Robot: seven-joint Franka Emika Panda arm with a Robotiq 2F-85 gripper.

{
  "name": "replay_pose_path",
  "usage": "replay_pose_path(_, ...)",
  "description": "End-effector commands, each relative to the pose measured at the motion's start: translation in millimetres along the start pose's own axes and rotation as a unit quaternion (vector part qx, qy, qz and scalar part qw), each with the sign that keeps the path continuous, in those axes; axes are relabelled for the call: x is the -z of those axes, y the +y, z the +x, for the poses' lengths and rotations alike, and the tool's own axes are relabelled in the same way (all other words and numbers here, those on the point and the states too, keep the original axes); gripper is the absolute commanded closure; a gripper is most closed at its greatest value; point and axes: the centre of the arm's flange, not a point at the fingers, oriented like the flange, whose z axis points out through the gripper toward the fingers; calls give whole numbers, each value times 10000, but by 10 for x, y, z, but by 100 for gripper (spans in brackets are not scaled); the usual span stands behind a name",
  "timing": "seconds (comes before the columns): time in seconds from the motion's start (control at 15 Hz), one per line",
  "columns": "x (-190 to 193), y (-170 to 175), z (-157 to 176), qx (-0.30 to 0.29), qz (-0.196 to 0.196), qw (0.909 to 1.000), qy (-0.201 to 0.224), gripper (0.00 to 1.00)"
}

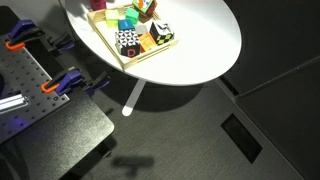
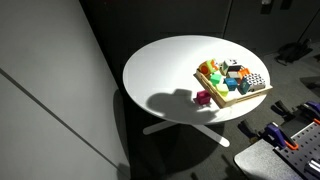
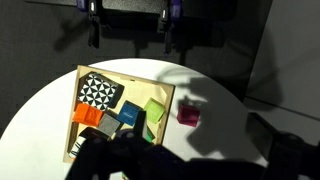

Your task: Remove the plush square from the wooden box

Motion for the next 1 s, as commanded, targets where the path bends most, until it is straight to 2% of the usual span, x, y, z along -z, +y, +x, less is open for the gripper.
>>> replay_pose_path(0.0, -58, 94, 190, -204, -38, 9997, 91, 0)
replay_pose_path(0.53, -382, 311, 739, -512, -160, 9965, 646, 0)
replay_pose_path(0.93, -754, 414, 1174, -661, -372, 9931, 899, 0)
